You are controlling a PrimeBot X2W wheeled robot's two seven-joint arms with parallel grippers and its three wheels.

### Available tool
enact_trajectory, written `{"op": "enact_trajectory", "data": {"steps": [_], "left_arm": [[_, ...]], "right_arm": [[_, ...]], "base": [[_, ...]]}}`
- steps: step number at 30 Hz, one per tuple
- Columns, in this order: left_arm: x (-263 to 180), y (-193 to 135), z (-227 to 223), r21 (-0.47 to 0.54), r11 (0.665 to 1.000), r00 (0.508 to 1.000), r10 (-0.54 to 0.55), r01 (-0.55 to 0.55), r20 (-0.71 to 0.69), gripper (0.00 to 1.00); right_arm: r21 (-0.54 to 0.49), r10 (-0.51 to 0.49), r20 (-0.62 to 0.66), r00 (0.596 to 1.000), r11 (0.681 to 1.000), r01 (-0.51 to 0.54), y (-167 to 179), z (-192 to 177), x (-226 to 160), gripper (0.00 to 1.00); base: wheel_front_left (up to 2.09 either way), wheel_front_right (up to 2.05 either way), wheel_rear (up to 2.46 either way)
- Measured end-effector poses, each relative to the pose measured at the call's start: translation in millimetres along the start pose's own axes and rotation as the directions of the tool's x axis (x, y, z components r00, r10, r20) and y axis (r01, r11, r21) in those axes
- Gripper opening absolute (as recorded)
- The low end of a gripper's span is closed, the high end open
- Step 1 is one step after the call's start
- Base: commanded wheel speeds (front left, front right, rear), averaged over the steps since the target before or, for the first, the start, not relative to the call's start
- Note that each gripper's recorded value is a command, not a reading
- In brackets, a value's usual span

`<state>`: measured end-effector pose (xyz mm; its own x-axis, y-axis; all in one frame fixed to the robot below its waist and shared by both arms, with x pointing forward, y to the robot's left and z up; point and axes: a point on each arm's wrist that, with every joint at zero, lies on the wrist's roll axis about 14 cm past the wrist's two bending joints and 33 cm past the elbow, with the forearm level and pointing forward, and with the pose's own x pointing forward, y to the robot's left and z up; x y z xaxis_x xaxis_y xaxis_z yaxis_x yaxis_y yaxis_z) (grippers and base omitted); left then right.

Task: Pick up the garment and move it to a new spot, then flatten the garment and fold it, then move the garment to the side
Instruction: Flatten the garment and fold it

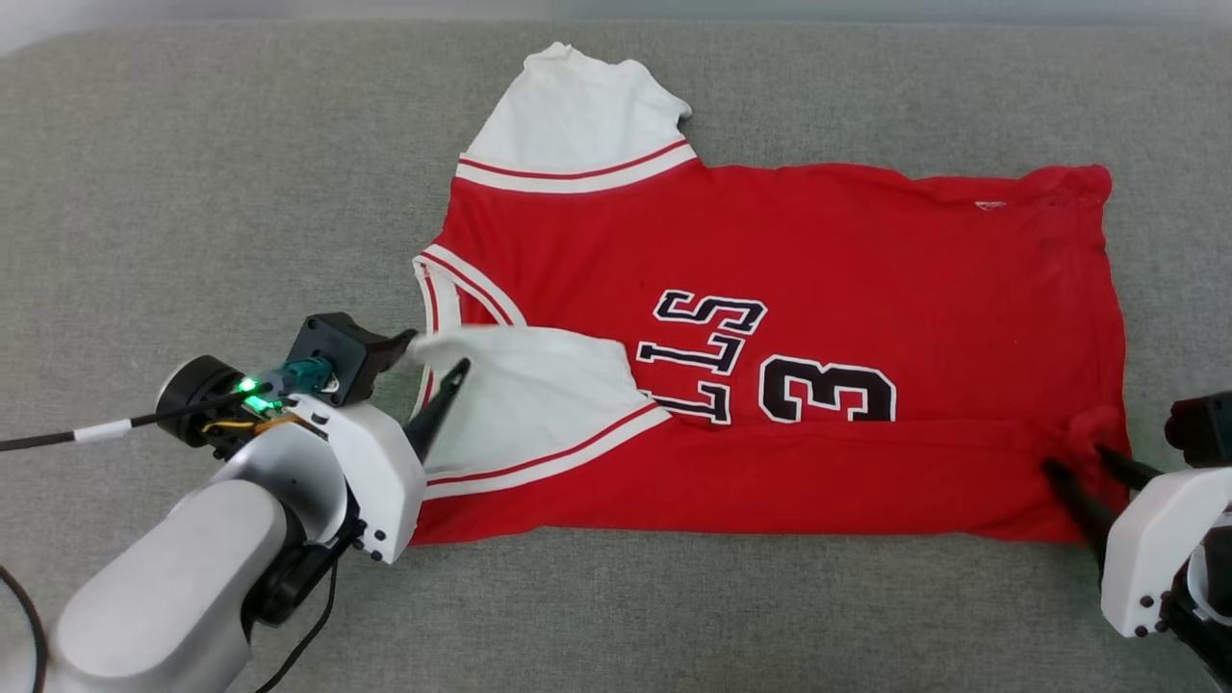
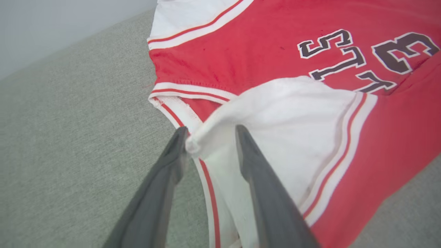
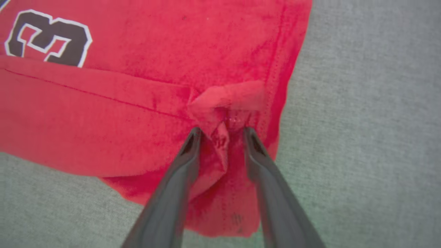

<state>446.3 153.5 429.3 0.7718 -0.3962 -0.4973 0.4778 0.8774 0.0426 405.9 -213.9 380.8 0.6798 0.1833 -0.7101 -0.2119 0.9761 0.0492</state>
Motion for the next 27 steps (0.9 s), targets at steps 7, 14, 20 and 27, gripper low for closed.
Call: {"op": "enact_trajectory", "data": {"steps": [7,14,20,27], "left_arm": [[-11.0,-0.9,-3.2,-0.069,0.997,0.999,0.045,-0.043,0.021,1.00],[-39.4,-9.9,-12.9,-0.176,0.980,0.996,0.089,-0.089,-0.009,1.00],[-60.3,-22.0,-25.5,-0.197,0.972,0.991,0.114,-0.126,-0.070,1.00],[-63.6,-25.3,-60.7,-0.225,0.959,0.969,0.122,-0.171,-0.216,1.00]], "right_arm": [[-0.043,-0.008,0.056,0.998,0.999,0.011,2.7,12.9,-10.1,1.00],[-0.068,-0.015,0.039,0.999,0.998,0.018,8.9,6.5,-33.8,1.00],[0.002,-0.041,0.035,0.999,0.999,0.041,12.3,-1.0,-53.3,1.00],[0.004,-0.053,0.101,0.994,0.999,0.052,22.8,12.2,-63.9,1.00]], "base": [[0.00,0.00,0.00],[0.00,0.00,0.00],[0.00,0.00,0.00],[0.00,0.00,0.00]]}}
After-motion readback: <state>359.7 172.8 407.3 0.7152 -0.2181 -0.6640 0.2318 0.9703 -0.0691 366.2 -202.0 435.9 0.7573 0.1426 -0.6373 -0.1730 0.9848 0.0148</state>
